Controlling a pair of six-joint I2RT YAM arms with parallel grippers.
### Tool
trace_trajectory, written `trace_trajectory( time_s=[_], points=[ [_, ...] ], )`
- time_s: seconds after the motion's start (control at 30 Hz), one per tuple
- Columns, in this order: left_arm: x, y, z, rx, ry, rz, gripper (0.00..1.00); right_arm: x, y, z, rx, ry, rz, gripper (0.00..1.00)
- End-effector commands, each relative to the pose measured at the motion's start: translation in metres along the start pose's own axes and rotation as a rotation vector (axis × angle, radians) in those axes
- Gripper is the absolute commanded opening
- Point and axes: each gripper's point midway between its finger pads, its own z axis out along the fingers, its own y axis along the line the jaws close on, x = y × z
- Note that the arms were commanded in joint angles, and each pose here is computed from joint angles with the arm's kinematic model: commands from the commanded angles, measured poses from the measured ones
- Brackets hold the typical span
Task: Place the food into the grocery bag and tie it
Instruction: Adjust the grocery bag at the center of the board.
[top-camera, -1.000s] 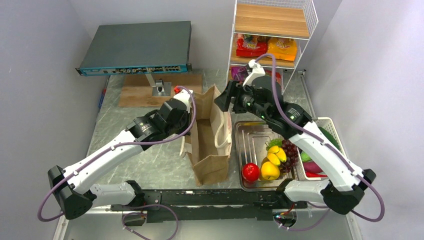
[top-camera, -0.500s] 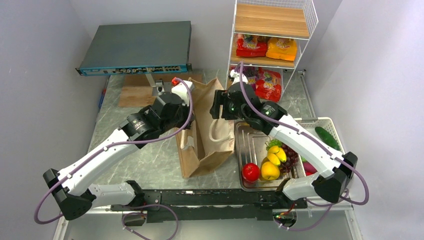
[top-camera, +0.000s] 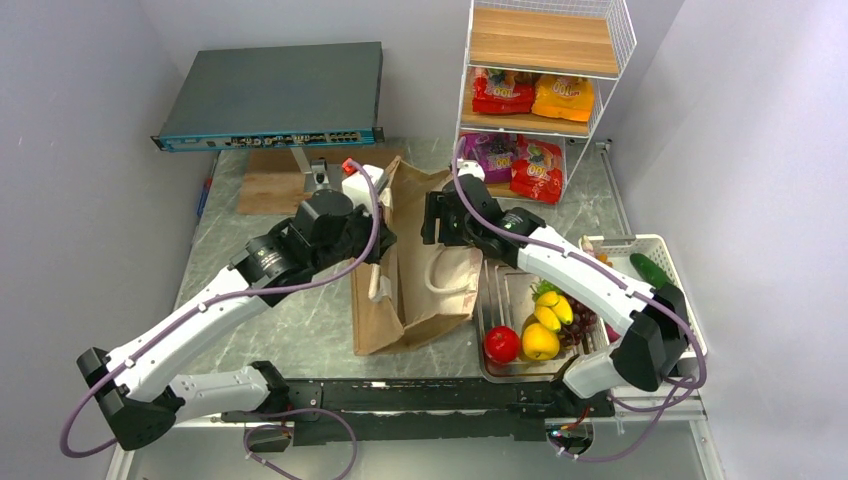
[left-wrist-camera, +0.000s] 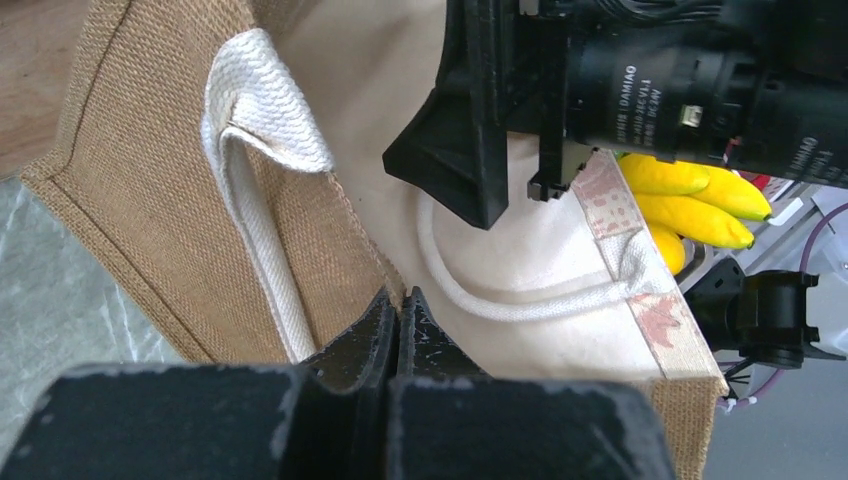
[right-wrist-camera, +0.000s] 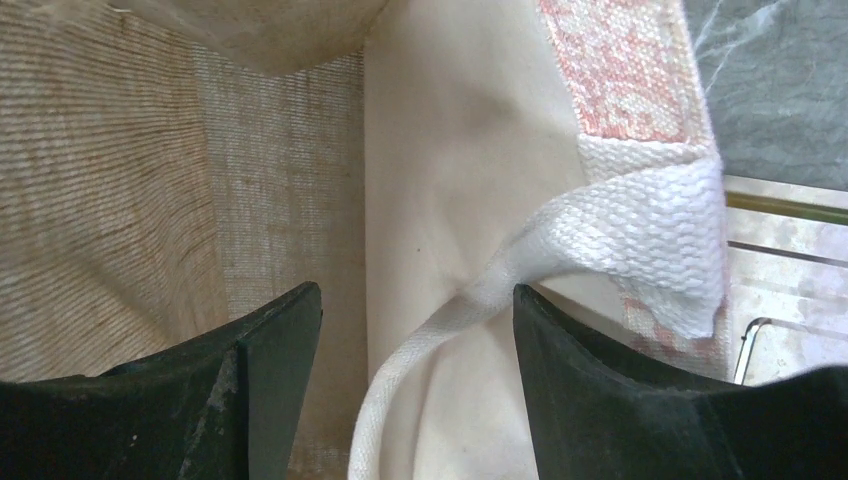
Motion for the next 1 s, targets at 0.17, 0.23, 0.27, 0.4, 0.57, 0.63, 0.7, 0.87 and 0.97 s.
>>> trace_trajectory(
  time_s=[0.17, 0.23, 0.27, 0.4, 0.57, 0.63, 0.7, 0.87, 0.97],
  points=[
    [-0.042, -0.013, -0.029, 0.084, -0.188, 0.077, 0.0, 0.004, -0.011, 0.021, 0.006, -0.035, 0.047, 0.7],
    [-0.045, -0.012, -0.033, 0.085, -0.209, 0.084, 0.0, 0.006, -0.014, 0.024, 0.013, -0.035, 0.049, 0.69],
    [-0.046, -0.012, -0.035, 0.089, -0.219, 0.088, 0.0, 0.007, -0.015, 0.025, 0.018, -0.033, 0.048, 0.68],
    [-0.054, -0.014, -0.045, 0.104, -0.265, 0.098, 0.0, 0.011, -0.021, 0.032, 0.044, -0.027, 0.056, 0.68],
    [-0.06, -0.017, -0.056, 0.13, -0.31, 0.098, 0.0, 0.019, -0.026, 0.04, 0.053, -0.022, 0.066, 0.67],
    [-0.064, -0.02, -0.062, 0.147, -0.333, 0.096, 0.0, 0.021, -0.027, 0.043, 0.054, -0.021, 0.073, 0.65],
    [-0.068, -0.024, -0.066, 0.171, -0.354, 0.096, 0.0, 0.024, -0.028, 0.047, 0.057, -0.019, 0.079, 0.63],
    [-0.07, -0.031, -0.072, 0.212, -0.372, 0.103, 0.0, 0.025, -0.029, 0.054, 0.063, -0.03, 0.089, 0.51],
    [-0.07, -0.03, -0.072, 0.209, -0.371, 0.106, 0.0, 0.025, -0.029, 0.058, 0.07, -0.028, 0.087, 0.35]
  ],
)
